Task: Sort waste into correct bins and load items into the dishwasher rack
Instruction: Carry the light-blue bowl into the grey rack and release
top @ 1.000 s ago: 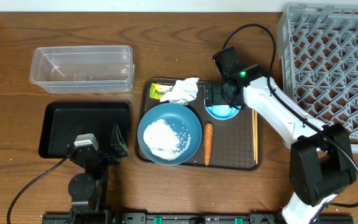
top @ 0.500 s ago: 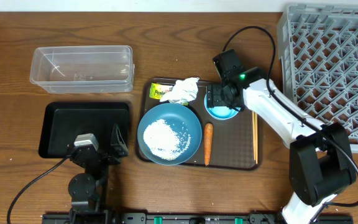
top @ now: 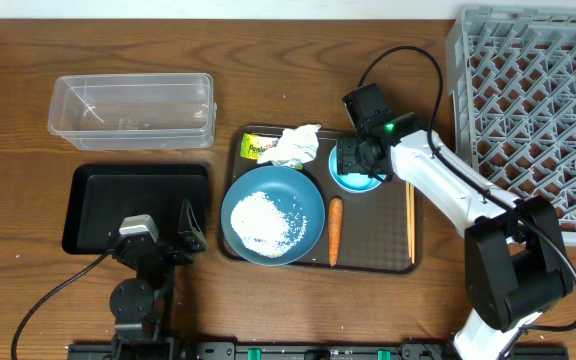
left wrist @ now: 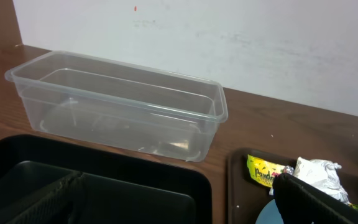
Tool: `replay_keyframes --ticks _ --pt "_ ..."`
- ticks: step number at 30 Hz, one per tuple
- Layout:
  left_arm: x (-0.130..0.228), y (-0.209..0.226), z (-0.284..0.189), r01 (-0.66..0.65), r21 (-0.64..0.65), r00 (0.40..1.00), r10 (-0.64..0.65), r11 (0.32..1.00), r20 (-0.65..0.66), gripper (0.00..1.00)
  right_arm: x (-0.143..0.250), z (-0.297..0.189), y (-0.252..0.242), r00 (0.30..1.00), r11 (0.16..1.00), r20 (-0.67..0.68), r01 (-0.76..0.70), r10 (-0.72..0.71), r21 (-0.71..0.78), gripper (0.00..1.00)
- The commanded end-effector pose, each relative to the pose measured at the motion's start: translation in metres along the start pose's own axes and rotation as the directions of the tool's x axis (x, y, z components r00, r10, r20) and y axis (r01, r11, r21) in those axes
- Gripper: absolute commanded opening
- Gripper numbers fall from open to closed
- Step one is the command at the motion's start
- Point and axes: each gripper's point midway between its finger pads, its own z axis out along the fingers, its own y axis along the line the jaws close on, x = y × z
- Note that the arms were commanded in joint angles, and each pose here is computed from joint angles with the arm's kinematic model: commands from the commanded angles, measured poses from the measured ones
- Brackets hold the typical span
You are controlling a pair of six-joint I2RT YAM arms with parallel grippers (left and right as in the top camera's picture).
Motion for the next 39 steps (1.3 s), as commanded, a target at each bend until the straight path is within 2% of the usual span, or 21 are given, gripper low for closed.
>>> replay_keyframes --ticks 1,5,9,17,20,25,31,34,39 --pt "0.017 0.006 0.002 -0.01 -0.025 0.999 0.009 1.0 -0.039 0.98 -0.002 -0.001 0.0 1.0 1.0 0.006 -0.001 0.001 0.009 0.59" --pt "0.017 0.006 0.002 -0.01 -0.025 0.999 0.009 1.0 -0.039 0.98 -0.007 -0.013 0.001 0.999 1.0 0.036 -0.003 0.003 -0.004 0.53" --pt "0.017 0.006 0.002 -0.009 -0.025 0.999 0.008 1.0 -0.039 0.98 -0.018 -0.04 -0.001 0.996 1.0 0.09 -0.015 0.017 -0.025 0.53" --pt "0.017 0.006 0.002 -0.01 -0.025 0.999 0.009 1.0 -0.039 0.98 -0.063 -0.147 -0.034 0.942 0.998 0.335 -0.004 0.025 -0.064 0.5" --pt "0.017 0.006 0.002 -0.01 -0.025 0.999 0.009 1.0 -0.039 0.98 -0.079 -0.186 -0.069 0.895 0.995 0.436 -0.073 0.095 -0.066 0.5" --pt "0.017 0.006 0.002 -0.009 -0.025 0.999 0.008 1.0 -0.039 0.98 -0.098 -0.24 -0.16 0.77 0.964 0.595 -0.263 0.233 -0.036 0.5" --pt "0.017 0.006 0.002 -0.009 -0.025 0.999 0.008 1.0 -0.039 0.98 -0.106 -0.269 -0.275 0.609 0.873 0.713 -0.488 0.349 -0.011 0.52" --pt "0.017 0.006 0.002 -0.01 -0.025 0.999 0.009 1.0 -0.039 0.98 -0.107 -0.267 -0.313 0.567 0.844 0.73 -0.536 0.382 -0.026 0.51" --pt "0.017 0.006 0.002 -0.01 -0.025 0.999 0.009 1.0 -0.039 0.98 -0.107 -0.232 -0.35 0.576 0.815 0.691 -0.579 0.438 -0.034 0.53"
